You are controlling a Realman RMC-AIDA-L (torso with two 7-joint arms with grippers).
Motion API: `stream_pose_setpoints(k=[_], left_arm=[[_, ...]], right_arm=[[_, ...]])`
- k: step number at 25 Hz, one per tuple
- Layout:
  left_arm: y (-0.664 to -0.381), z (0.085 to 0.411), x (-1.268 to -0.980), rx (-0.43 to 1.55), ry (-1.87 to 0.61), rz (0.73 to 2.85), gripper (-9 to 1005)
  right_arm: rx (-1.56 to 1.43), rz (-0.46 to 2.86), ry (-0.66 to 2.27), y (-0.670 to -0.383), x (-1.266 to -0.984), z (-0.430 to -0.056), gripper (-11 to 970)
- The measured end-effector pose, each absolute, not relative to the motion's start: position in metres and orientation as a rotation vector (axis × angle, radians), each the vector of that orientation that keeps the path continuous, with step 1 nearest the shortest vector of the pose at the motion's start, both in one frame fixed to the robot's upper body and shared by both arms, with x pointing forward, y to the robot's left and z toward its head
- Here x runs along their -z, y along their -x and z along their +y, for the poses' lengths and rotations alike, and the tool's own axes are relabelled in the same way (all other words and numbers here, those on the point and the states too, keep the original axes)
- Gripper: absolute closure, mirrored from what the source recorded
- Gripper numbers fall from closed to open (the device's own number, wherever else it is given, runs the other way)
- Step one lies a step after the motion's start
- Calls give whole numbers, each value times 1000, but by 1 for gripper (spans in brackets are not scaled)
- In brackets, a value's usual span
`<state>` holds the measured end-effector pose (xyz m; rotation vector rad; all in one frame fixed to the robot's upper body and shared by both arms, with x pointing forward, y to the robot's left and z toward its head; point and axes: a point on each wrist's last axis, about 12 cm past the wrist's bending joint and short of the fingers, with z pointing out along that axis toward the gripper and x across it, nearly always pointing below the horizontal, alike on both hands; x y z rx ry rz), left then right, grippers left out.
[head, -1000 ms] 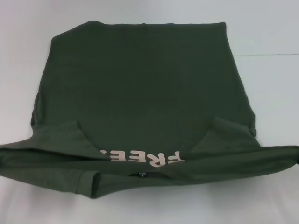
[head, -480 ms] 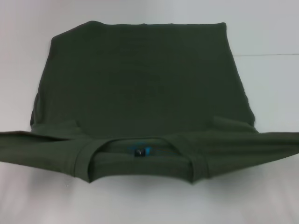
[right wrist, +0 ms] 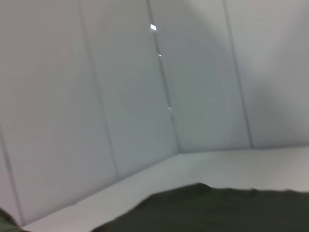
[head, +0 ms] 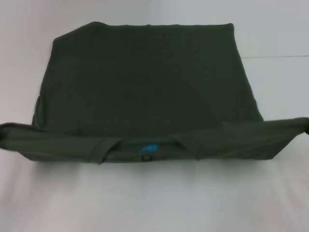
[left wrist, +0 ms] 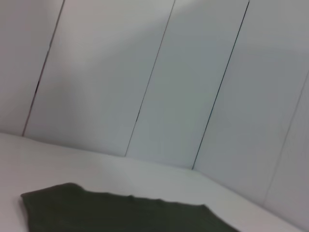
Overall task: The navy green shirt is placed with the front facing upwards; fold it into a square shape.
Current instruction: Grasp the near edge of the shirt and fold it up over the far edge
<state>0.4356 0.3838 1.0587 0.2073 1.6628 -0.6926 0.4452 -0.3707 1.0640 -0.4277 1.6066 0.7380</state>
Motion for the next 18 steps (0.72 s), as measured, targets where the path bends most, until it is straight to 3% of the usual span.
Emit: stream_pose_setpoints(k=[10, 18], left_arm=[[-503, 364, -1056, 567, -267, 1732, 945], [-541, 352, -1056, 443, -259, 1773, 945]], right_arm=[[-689, 1721, 331, -501, -1067, -367, 929], [-639, 1813, 296, -554, -1074, -350, 928]])
